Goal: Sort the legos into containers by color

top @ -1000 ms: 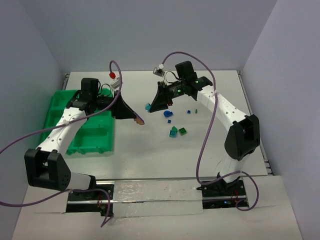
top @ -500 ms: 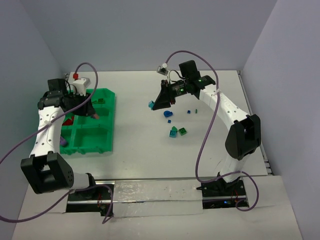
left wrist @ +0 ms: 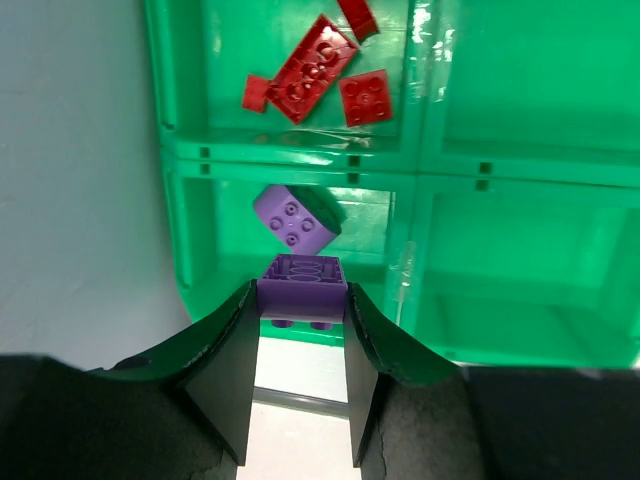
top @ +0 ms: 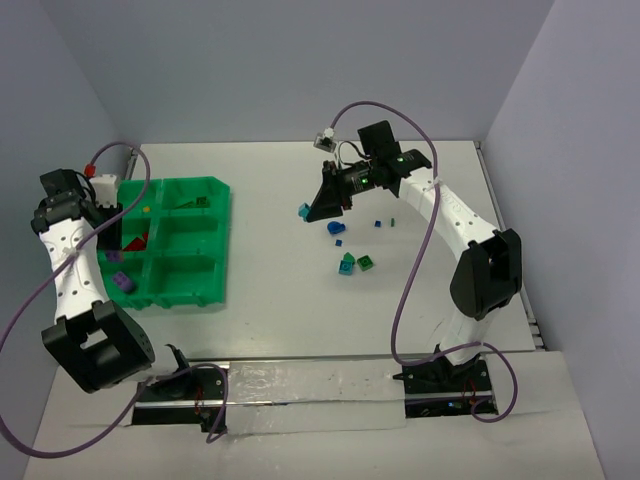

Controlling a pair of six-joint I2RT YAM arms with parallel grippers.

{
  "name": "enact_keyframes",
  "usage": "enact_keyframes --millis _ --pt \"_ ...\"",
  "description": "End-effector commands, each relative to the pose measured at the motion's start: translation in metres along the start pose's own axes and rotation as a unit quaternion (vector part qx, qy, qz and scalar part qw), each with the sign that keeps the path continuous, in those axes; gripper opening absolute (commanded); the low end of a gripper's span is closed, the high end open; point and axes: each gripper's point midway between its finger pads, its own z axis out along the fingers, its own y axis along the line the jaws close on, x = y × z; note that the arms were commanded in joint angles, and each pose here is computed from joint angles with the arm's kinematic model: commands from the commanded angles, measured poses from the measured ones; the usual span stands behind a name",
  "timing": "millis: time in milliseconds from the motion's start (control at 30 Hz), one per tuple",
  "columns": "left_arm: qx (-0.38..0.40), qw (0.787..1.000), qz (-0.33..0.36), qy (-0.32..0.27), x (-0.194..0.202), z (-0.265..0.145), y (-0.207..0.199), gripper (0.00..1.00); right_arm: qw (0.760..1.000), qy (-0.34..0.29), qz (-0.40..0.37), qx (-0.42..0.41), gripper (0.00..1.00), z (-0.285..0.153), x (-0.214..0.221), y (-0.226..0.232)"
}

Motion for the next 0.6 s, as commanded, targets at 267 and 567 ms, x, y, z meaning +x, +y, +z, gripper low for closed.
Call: enact_keyframes --millis 267,567 --pt "0.052 0.998 0.003 -0.046 0.004 0.02 -0.008 0.0 1.0 -0.002 -0.03 0.006 0.0 -0.009 -0.013 0.011" --pt "0.065 0.997 0.008 -0.051 0.006 0.042 -0.011 0.0 1.0 0.004 -0.026 0.01 0.0 -0.009 -0.011 0.01"
